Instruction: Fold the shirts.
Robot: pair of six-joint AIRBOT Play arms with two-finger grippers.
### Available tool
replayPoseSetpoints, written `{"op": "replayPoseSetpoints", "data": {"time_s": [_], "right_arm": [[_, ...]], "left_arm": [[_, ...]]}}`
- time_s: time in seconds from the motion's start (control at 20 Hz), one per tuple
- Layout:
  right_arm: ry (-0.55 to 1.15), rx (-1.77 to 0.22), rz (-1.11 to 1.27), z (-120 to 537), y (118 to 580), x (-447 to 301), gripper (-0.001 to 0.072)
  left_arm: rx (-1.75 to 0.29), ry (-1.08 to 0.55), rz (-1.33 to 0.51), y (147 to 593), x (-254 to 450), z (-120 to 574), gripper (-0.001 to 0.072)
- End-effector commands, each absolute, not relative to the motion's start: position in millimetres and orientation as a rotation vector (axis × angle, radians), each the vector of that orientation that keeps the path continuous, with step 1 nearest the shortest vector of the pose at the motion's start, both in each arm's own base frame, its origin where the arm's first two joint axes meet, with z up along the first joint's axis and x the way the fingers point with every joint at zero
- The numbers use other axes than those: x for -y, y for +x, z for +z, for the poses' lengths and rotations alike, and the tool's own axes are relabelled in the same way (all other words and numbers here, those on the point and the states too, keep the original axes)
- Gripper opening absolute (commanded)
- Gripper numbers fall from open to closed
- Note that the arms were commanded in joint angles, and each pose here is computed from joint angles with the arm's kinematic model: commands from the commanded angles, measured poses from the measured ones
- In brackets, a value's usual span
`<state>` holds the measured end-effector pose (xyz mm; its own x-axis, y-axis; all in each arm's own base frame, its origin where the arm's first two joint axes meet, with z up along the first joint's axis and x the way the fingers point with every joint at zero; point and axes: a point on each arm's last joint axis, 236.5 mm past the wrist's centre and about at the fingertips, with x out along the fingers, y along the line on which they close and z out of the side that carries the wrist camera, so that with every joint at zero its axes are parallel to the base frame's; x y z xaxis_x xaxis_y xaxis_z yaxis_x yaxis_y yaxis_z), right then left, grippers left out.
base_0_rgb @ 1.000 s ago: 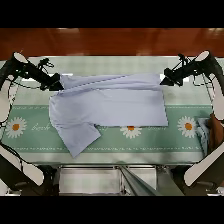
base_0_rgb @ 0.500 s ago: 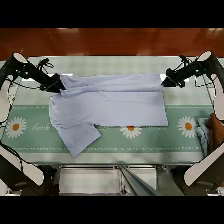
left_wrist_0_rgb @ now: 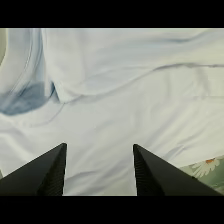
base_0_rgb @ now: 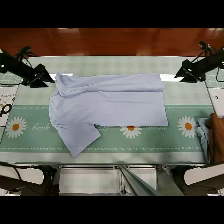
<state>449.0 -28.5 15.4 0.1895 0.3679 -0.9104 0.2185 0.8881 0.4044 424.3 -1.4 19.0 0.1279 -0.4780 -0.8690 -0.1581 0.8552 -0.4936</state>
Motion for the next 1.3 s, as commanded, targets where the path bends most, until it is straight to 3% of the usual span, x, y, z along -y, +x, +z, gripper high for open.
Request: {"op": "replayPoseSetpoints", "data": {"time_s": [0.0, 0.2, 0.3, 0.4, 1.15, 1.2, 1.25], "right_arm": [[0.462, -1.323, 0.037, 17.8, 404.5, 37.9, 0.0415], [0.652, -1.246, 0.121, -25.6, 341.9, 3.1, 0.0415], [0.738, -1.223, 0.142, -33.2, 319.5, 0.1, 0.0415], [0.767, -1.210, 0.148, -34.4, 306.7, 0.8, 0.0415], [0.819, -1.109, 0.208, -15.1, 322.8, -8.4, 0.0414], [0.818, -1.106, 0.206, -15.0, 323.4, -7.8, 0.0414], [0.816, -1.107, 0.200, -15.8, 323.0, -5.6, 0.0414]], "left_arm": [[-1.355, -0.560, -0.172, 371.8, -10.1, 34.0, 0.0508], [-1.427, -0.783, -0.044, 263.7, -11.6, -27.6, 0.0508], [-1.419, -0.965, -0.053, 238.0, 1.8, -41.1, 0.0507], [-1.438, -1.027, -0.034, 222.9, 5.8, -56.5, 0.0507], [-1.631, -0.958, -0.048, 227.2, 58.8, -122.9, 0.0497], [-1.608, -0.954, -0.084, 233.4, 63.1, -119.3, 0.0302], [-1.591, -0.935, -0.116, 237.8, 65.3, -116.3, 0.0011]]}}
